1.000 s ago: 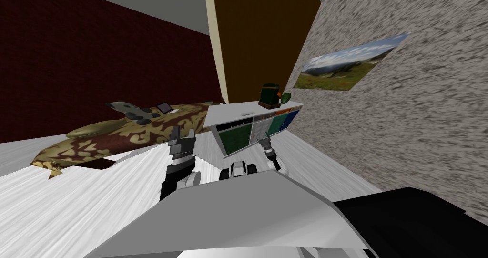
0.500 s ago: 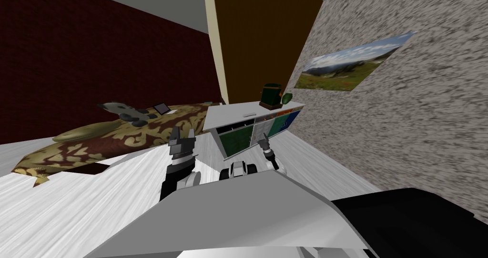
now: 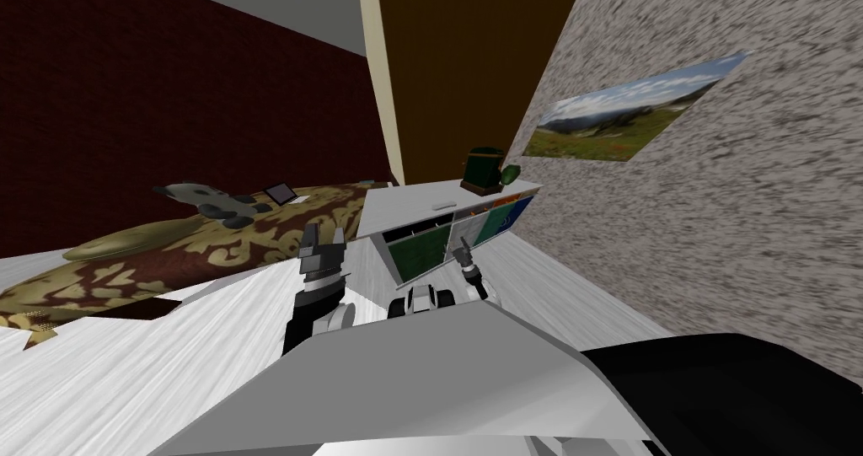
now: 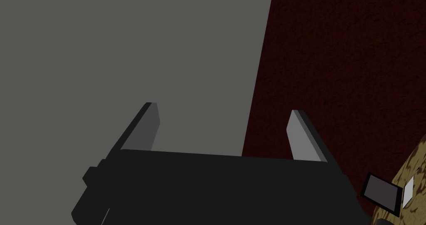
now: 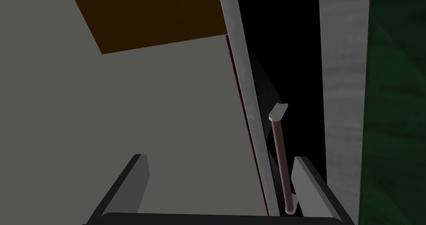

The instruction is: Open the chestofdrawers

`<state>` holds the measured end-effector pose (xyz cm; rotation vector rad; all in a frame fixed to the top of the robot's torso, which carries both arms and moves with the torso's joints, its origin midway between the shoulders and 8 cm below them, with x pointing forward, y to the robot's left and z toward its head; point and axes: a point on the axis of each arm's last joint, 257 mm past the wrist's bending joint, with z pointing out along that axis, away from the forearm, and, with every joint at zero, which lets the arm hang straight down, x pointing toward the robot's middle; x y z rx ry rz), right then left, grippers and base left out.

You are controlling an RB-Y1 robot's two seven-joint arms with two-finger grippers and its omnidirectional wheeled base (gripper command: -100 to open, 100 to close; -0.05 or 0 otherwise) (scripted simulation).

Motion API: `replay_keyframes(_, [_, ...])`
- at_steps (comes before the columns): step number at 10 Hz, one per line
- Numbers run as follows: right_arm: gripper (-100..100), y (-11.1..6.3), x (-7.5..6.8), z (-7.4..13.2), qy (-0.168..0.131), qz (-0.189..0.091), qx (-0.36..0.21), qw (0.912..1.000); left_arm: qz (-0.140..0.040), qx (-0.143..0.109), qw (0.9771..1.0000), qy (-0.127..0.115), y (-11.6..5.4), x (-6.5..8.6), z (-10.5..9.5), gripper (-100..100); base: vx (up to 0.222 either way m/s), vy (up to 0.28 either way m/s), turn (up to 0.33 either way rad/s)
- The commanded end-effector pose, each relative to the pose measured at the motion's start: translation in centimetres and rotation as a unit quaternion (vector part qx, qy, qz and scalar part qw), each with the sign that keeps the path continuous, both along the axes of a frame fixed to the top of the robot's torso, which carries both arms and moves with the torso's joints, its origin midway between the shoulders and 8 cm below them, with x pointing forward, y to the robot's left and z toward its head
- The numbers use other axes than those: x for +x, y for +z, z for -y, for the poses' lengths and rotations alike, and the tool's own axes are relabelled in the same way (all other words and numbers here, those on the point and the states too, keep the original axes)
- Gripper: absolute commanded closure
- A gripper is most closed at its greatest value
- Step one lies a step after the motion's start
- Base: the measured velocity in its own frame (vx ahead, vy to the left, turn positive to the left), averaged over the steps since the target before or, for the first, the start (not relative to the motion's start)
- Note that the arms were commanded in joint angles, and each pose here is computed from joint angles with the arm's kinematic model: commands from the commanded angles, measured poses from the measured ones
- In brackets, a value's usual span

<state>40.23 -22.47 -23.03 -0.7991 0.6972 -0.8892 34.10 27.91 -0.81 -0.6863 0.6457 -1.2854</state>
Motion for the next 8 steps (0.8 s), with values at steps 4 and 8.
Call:
replay_keyframes(4, [-100, -1.6, 0.2, -3.3, -0.021, 0.009, -0.028, 0.9993, 0.000, 0.000, 1.0000, 0.000, 0.0, 0.0, 0.0, 0, 0.077, 0.037, -0.018])
replay_keyframes(8, [-100, -1.9, 0.3, -6.8, -0.033, 0.015, -0.020, 0.9992, 0.000, 0.000, 1.0000, 0.000, 0.0, 0.0, 0.0, 0, 0.080, 0.040, -0.011])
